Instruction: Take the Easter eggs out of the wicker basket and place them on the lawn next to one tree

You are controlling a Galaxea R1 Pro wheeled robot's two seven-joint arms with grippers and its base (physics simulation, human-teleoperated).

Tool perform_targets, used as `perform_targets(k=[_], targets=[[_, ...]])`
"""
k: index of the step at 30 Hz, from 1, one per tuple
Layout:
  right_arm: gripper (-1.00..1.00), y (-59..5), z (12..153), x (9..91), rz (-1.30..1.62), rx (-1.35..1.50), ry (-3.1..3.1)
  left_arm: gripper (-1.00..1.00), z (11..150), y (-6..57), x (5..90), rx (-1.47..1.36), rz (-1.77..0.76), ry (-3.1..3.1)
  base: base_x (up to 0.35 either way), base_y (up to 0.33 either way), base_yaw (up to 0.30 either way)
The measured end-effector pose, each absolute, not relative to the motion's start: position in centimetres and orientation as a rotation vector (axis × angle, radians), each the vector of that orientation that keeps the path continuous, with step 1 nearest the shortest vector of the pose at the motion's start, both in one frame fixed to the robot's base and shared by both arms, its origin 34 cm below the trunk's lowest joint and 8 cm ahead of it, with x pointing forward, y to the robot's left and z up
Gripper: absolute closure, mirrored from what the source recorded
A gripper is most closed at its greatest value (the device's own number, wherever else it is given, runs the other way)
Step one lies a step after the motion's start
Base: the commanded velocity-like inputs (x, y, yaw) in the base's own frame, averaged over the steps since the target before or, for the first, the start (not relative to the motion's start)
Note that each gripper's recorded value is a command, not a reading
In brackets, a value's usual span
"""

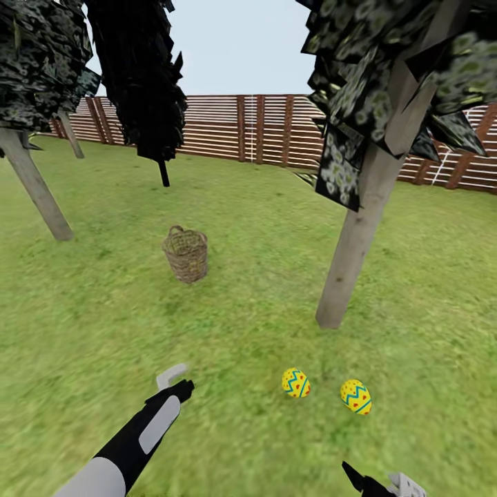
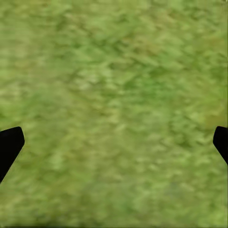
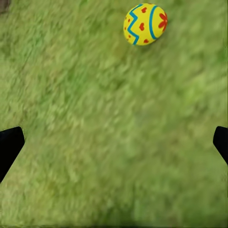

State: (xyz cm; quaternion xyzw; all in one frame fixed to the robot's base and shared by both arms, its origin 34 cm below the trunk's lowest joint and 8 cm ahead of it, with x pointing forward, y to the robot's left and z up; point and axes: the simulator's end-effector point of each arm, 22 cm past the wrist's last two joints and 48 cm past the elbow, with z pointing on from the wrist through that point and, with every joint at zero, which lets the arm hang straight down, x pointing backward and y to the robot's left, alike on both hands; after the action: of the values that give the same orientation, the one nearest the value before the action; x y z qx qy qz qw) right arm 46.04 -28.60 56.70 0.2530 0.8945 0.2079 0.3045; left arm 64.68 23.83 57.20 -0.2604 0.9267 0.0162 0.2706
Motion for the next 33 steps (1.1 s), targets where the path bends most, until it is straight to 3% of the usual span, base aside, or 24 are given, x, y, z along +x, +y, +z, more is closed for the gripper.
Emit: perform_targets(k=[16,33], targets=[[-1.00,-27.5,58.5,45.5,0.569,0.662,2.402,-1.00,59.2,23.2,64.6,-0.696,0.002,2.509,0.000,0.215,0.267],[-1.00,-27.2,60.9,45.2,0.573,0.660,2.416,-1.00,60.5,23.5,63.5,-0.698,0.026,2.543,0.000,0.024,0.263]])
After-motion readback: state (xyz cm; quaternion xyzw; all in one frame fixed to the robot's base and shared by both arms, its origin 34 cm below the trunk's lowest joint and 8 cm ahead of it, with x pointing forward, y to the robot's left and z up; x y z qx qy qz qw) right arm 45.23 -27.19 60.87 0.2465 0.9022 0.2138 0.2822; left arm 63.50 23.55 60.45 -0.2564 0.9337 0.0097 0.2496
